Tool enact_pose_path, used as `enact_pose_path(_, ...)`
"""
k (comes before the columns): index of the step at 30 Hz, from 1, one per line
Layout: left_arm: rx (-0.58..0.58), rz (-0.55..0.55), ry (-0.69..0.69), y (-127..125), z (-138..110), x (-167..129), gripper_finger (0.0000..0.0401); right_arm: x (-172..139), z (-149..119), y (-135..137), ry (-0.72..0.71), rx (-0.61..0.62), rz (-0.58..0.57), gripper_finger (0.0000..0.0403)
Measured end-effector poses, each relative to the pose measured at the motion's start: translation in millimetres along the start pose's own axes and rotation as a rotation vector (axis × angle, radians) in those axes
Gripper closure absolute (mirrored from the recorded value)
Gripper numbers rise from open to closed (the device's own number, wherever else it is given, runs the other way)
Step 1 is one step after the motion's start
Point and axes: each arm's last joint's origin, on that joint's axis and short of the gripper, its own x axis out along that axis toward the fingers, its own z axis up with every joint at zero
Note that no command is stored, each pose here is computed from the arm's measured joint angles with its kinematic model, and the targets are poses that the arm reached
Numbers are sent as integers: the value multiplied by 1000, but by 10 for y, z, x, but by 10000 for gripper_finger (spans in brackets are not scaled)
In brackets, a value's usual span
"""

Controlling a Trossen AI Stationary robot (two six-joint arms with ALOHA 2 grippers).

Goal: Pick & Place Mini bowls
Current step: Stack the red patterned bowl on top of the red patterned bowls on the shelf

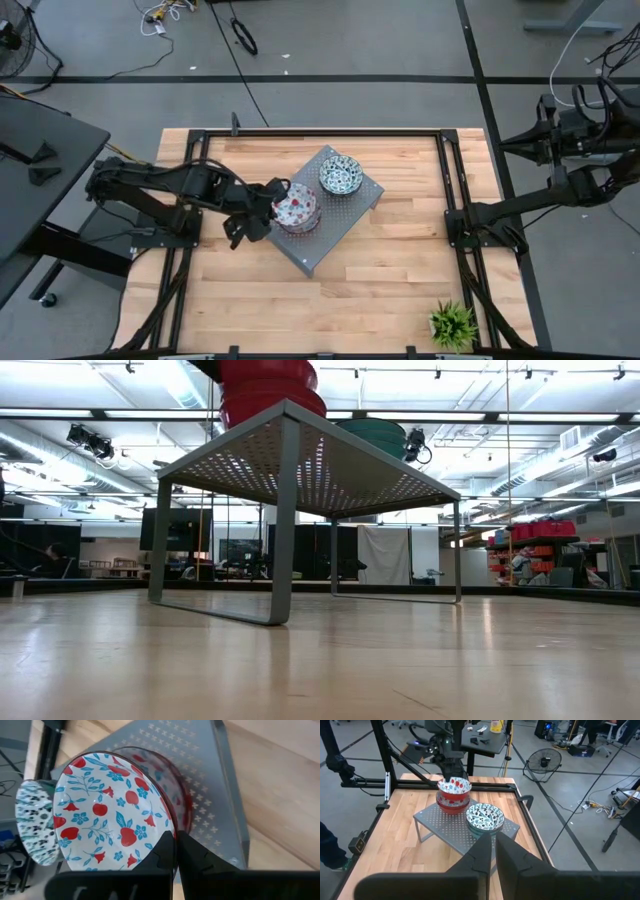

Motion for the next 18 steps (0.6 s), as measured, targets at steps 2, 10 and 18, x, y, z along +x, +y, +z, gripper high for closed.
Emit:
enact_pose_path(2,-8,15,-7,14,0,22,393,2,1,0,0,0,0,376)
enact_pose_path(10,-22,-12,-3,3,-51,95,392,0,0,0,0,0,0,376)
enact_pose_path(18,-22,-19,-13,3,-49,97,392,0,0,0,0,0,0,376)
